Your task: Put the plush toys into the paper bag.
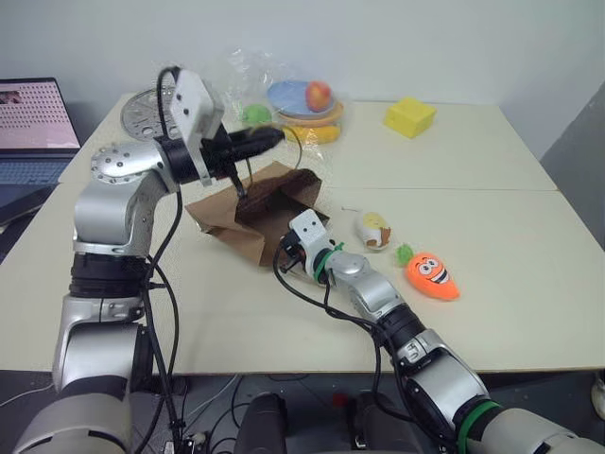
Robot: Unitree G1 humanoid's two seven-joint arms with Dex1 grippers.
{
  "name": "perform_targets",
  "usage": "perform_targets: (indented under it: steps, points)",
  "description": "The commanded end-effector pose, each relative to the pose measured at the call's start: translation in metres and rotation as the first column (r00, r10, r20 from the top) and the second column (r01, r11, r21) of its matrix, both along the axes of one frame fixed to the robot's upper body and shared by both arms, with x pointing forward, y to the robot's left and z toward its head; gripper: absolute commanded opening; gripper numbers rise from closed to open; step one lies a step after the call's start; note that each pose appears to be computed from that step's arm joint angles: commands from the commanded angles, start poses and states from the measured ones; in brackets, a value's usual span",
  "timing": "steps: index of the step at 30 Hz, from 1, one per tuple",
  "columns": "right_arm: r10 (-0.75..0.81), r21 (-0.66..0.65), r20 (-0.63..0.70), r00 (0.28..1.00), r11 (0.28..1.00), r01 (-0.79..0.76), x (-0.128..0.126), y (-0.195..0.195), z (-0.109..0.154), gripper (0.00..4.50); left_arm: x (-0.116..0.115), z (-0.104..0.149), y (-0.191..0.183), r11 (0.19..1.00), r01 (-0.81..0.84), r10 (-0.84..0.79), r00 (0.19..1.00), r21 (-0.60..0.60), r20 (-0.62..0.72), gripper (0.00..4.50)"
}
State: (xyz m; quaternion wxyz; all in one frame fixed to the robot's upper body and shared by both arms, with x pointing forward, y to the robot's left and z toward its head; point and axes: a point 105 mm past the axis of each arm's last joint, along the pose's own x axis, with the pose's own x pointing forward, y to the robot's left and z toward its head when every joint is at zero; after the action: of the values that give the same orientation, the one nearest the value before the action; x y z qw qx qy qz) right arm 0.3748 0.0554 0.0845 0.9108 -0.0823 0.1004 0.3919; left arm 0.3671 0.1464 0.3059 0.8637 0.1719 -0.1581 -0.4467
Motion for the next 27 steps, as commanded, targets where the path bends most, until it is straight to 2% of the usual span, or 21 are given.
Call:
perform_targets:
  steps: [1, 5, 9, 14, 18, 21, 24, 27]
  points:
    - [-0.004, -0.03, -0.029, 1.0, 1.0, 0.003, 0.0, -0.001, -0.008, 0.04, -0.008, 0.041, 0.009, 0.997, -0.017, 0.027, 0.991, -0.075, 0.134, 0.0]
    - [-0.011, -0.036, -0.031, 0.999, 0.999, 0.01, 0.001, -0.003, -0.009, 0.04, -0.007, 0.048, 0.013, 0.995, -0.033, 0.049, 0.985, -0.095, 0.166, 0.0]
    - [-0.033, -0.058, -0.035, 0.999, 0.998, 0.03, 0.004, -0.01, -0.013, 0.04, -0.005, 0.065, 0.019, 0.985, -0.049, 0.082, 0.977, -0.165, 0.197, 0.0]
    - [-0.03, -0.046, -0.027, 0.999, 0.999, 0.028, 0.004, -0.012, -0.009, 0.04, -0.001, 0.023, 0.015, 0.997, -0.054, 0.06, 0.99, -0.056, 0.124, 0.0]
    - [-0.01, 0.032, 0.003, 1.0, 0.999, 0.01, 0.004, -0.014, 0.009, 0.04, -0.002, -0.001, 0.014, 0.999, -0.044, 0.045, 0.995, -0.013, 0.085, 0.0]
    - [0.024, 0.16, 0.063, 0.998, 0.987, -0.034, -0.004, -0.018, 0.043, 0.04, -0.003, -0.018, 0.01, 1.0, -0.022, 0.021, 0.998, 0.016, 0.052, 0.0]
    - [0.029, 0.197, 0.172, 0.985, 0.978, -0.063, -0.013, -0.033, 0.077, 0.04, -0.003, -0.029, 0.009, 0.999, -0.017, 0.017, 0.999, 0.031, 0.03, 0.0]
    - [-0.018, 0.237, 0.222, 0.975, 0.971, -0.036, -0.02, -0.056, 0.104, 0.63, -0.005, -0.035, 0.008, 1.0, -0.006, 0.006, 1.0, 0.029, 0.011, 0.0]
